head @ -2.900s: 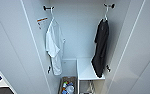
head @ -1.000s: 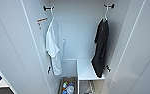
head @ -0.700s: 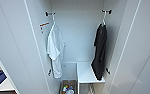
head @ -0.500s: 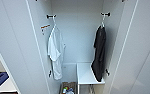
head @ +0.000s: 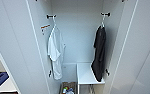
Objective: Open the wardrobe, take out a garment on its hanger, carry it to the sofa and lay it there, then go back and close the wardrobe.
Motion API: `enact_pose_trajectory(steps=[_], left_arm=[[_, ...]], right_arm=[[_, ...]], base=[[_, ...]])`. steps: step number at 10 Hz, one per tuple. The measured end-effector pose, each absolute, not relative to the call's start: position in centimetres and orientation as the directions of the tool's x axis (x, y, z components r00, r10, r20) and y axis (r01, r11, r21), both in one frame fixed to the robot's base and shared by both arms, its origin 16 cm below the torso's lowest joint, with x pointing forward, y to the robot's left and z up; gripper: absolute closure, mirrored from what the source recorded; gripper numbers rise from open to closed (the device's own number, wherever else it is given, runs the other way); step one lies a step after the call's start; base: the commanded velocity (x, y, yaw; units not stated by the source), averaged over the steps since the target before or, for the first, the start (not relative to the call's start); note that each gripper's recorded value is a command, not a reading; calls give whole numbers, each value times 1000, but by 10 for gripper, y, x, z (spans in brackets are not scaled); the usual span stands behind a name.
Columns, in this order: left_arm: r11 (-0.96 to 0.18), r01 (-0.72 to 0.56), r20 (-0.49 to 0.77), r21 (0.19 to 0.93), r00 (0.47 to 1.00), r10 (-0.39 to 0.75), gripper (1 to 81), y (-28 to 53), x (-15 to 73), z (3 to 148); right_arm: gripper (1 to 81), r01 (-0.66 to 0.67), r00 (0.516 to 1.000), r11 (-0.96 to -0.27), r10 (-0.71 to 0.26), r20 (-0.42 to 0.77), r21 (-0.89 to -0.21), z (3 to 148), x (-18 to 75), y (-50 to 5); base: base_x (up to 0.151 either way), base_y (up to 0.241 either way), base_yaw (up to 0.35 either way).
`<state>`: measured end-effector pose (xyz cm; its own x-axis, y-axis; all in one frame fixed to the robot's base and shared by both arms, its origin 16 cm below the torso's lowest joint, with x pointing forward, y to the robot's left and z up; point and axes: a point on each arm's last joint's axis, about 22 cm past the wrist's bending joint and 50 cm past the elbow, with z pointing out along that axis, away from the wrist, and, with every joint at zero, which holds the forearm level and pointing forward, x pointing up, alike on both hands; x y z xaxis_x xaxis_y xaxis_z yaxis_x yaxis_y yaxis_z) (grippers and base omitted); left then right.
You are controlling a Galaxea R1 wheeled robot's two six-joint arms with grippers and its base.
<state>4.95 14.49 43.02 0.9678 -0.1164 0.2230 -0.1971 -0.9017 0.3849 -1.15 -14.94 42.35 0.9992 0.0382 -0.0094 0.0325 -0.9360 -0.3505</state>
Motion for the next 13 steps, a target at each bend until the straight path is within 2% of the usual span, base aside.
enact_pose_trajectory(steps=[4, 13], left_arm=[[-903, -194, 214, 384, 970, -118, 10, 146, 41, 430], [-901, -207, 227, 382, 966, -126, 10, 145, 50, 430]], right_arm=[[10, 29, 999, -935, 41, -27, -353, 424, -26, -147], [10, 29, 999, -936, 35, -10, -351, 423, -19, -147]], base=[[81, 0, 0], [110, 0, 0]])
